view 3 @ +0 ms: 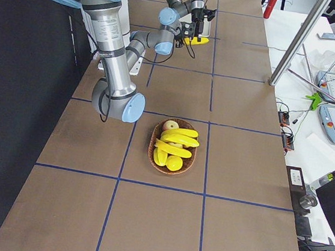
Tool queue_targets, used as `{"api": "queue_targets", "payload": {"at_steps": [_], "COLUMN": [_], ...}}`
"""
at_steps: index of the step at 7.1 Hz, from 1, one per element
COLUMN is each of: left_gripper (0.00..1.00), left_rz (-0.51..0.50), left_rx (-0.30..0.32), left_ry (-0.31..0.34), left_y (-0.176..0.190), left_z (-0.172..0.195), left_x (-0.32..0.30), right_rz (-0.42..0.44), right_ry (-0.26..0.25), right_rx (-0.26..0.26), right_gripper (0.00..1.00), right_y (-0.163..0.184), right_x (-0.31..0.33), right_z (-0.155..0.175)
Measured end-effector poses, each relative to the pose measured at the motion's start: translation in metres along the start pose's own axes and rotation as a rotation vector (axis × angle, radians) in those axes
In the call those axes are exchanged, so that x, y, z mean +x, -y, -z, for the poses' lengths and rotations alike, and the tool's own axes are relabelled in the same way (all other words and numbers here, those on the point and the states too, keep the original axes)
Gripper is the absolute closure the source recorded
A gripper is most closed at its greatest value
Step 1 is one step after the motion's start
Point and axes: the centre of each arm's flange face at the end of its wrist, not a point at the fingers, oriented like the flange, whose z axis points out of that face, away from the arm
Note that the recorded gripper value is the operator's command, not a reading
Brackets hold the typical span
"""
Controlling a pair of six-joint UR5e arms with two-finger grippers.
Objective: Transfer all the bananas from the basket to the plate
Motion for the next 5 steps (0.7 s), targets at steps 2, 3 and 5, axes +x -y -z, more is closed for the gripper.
{"api": "queue_targets", "payload": {"at_steps": [2,3,5], "left_gripper": [1.00,1.00,1.00], "left_rz": [-0.019,-0.020,-0.007], "left_rx": [0.002,0.006,0.035], "left_ry": [0.006,0.010,0.084], "left_y": [0.001,0.003,0.015], "left_z": [0.001,0.001,-0.002], "left_x": [-0.003,-0.005,-0.006], "right_rz": [0.000,0.001,0.003], "right_ry": [0.004,0.009,0.027], "right_rx": [-0.001,-0.003,-0.001], "right_gripper": [0.00,0.00,0.00], "right_y": [0.000,-0.001,0.000], "right_x": [-0.001,-0.002,-0.008], "right_z": [0.001,0.003,0.017]}}
